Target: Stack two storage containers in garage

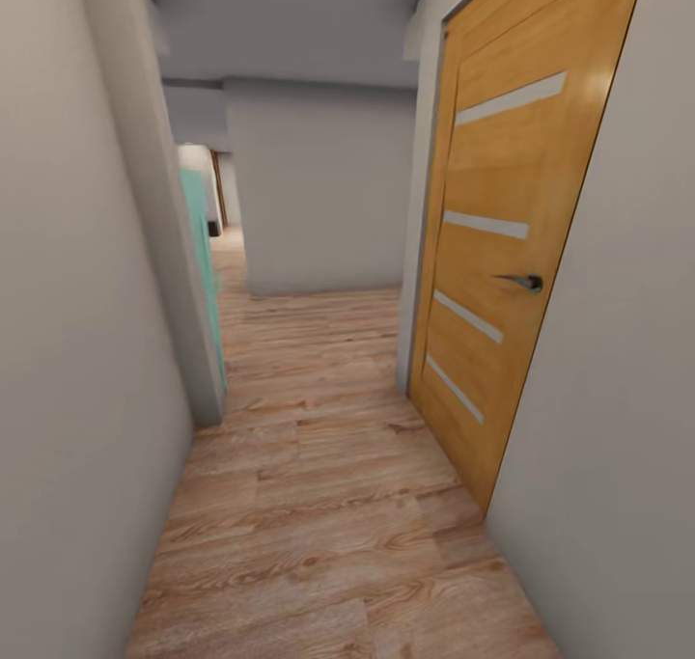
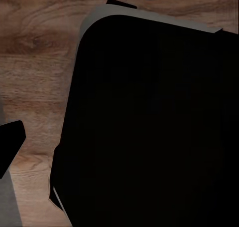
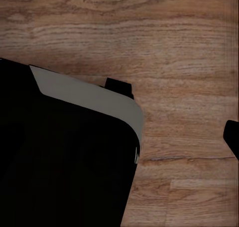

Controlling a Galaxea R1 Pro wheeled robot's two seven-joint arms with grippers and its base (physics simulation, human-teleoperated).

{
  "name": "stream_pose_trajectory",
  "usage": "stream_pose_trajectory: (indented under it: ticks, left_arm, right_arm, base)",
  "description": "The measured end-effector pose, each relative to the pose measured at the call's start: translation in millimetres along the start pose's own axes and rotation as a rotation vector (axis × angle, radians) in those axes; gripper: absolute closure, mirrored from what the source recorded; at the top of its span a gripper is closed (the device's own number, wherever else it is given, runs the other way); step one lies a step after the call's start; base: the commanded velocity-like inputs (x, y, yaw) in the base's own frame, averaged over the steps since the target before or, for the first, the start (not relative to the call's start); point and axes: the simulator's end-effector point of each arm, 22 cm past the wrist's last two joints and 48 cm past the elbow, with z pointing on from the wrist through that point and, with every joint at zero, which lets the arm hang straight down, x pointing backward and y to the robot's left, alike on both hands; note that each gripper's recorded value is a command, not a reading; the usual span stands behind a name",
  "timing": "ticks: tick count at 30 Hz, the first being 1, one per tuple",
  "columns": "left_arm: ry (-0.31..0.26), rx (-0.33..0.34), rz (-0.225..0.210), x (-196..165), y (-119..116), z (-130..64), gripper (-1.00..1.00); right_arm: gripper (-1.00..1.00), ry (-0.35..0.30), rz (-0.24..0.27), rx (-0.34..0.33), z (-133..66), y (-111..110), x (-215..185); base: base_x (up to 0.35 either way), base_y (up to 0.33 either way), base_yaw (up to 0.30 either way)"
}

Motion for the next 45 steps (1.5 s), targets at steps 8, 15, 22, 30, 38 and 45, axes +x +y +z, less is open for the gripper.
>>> stream_pose_trajectory:
  ticks: [8,15,22,30,38,45]
  left_arm:
    - [0.0,-0.001,0.0,-0.1,1.1,0.0,-1.0]
    - [0.001,-0.002,-0.001,0.1,1.2,0.0,-1.0]
    - [0.001,-0.003,-0.001,-0.1,2.2,0.0,-1.0]
    - [0.006,-0.004,-0.002,0.9,3.1,0.0,-1.0]
    - [0.008,-0.004,-0.003,1.3,3.1,0.0,-1.0]
    - [0.007,-0.005,-0.002,1.0,3.5,0.0,-1.0]
  right_arm:
    - [-1.0,0.002,0.0,0.0,0.0,0.4,0.4]
    - [-1.0,-0.001,0.0,0.001,0.0,-0.2,-0.3]
    - [-1.0,-0.002,0.0,0.001,0.0,-0.2,-0.4]
    - [-1.0,-0.002,-0.004,0.001,0.0,-1.0,-0.1]
    - [-1.0,-0.003,-0.009,0.0,0.0,-0.7,-0.7]
    - [-1.0,-0.002,-0.004,-0.001,0.0,-0.1,-0.7]
  base:
    - [0.303,-0.188,0.017]
    - [0.303,-0.167,0.237]
    - [0.305,-0.141,0.252]
    - [0.319,-0.022,0.033]
    - [0.323,0.054,0.001]
    - [0.323,0.081,0.0]
